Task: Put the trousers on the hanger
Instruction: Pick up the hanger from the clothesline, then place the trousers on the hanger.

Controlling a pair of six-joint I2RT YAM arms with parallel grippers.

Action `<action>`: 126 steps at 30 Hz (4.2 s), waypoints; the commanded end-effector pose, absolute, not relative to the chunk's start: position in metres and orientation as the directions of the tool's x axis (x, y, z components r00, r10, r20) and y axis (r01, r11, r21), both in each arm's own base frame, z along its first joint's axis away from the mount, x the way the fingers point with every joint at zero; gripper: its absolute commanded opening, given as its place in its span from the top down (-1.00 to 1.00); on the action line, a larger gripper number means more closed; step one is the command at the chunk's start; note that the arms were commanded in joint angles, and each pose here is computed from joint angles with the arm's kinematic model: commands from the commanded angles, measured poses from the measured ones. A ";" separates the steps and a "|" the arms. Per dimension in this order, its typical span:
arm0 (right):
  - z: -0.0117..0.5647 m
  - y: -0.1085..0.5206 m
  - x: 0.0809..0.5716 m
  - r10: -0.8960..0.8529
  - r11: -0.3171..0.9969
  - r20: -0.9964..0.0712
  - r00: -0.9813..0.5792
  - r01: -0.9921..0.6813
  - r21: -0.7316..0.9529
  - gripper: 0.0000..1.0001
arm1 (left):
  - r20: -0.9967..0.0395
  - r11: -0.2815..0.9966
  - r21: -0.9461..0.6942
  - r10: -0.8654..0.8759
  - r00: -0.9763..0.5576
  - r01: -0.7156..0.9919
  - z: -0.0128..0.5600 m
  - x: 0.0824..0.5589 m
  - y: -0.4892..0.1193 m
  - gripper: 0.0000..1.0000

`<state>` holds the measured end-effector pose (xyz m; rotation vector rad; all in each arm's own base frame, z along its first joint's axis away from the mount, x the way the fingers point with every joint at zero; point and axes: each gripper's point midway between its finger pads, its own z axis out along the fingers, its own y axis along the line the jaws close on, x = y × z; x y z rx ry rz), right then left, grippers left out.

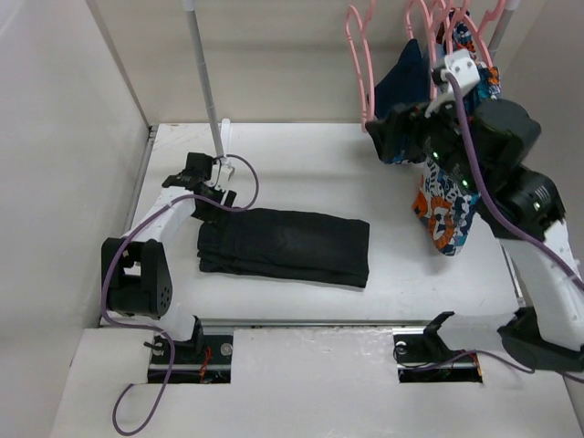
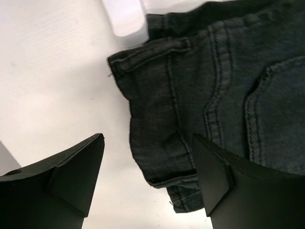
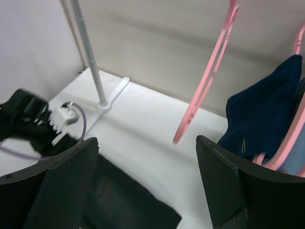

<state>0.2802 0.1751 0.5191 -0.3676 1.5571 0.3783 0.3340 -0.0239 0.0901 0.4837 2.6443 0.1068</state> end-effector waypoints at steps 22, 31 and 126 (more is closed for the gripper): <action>0.479 0.188 0.504 0.009 0.984 -1.000 0.010 -0.177 0.007 0.87 | -0.483 0.922 0.162 0.385 -0.786 0.352 0.122 0.321 -0.022 -0.54; 0.502 0.196 0.478 0.024 0.980 -0.997 0.079 -0.199 0.008 1.00 | -0.496 0.923 0.174 0.384 -0.778 0.344 0.130 0.321 -0.021 -0.54; 0.081 0.186 0.227 0.164 0.917 -0.463 -0.871 -0.038 0.396 -1.00 | -0.583 0.820 -0.457 0.016 -0.812 0.345 0.164 0.279 -0.144 1.00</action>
